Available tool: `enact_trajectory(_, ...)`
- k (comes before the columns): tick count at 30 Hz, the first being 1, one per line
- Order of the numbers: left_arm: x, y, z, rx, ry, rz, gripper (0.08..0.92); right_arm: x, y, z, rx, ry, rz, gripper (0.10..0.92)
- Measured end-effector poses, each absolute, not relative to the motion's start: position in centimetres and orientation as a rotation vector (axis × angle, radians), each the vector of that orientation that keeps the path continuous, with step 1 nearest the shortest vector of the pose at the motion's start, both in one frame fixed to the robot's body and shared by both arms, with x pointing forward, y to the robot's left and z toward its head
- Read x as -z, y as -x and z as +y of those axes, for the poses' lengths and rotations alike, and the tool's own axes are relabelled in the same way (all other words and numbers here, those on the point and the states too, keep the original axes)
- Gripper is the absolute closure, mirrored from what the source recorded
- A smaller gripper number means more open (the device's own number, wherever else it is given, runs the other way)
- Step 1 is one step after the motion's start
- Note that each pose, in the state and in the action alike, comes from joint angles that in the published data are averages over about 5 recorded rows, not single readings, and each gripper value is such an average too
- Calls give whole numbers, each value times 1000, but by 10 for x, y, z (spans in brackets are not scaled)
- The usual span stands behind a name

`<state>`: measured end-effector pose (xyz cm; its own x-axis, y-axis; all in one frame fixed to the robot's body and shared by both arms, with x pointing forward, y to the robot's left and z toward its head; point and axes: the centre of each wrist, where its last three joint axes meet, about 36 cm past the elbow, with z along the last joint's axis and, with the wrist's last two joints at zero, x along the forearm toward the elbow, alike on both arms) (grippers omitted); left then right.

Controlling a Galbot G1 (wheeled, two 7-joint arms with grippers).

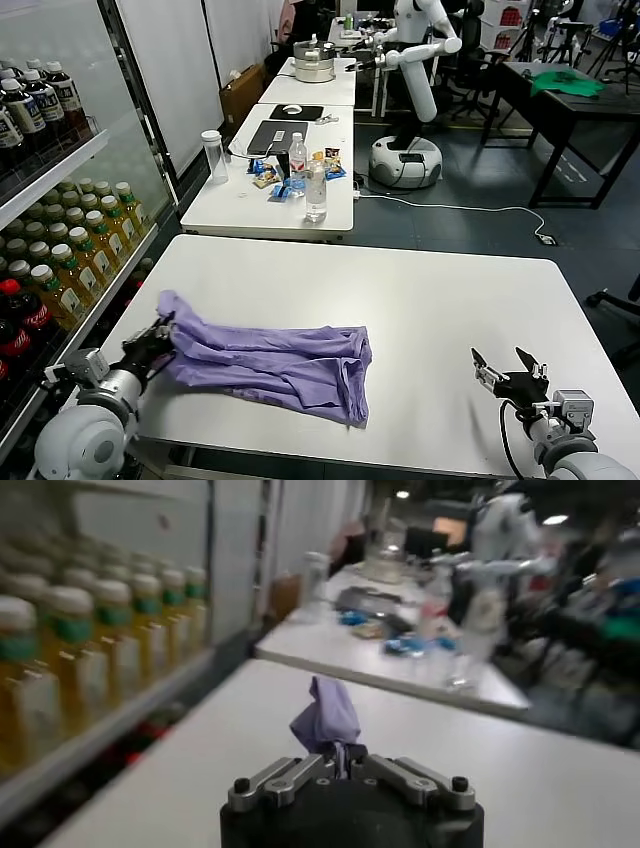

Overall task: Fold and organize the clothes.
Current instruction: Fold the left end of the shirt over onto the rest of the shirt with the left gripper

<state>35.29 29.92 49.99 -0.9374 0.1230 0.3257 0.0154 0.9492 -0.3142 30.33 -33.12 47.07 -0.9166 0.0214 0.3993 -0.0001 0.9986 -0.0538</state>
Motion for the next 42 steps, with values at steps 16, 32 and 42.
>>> enact_trajectory(16,-493,-343,181,-845,530,-2523,879,-467,-307,-339,-84,17,-2707,200)
enact_trajectory(32,-475,-353,124,-718,607,-2538,538,-461,-313,-335,-66,7,-2705,200)
enact_trajectory(42,-472,-343,134,-653,537,-2614,252,-461,-313,-333,-54,5,-2714,200)
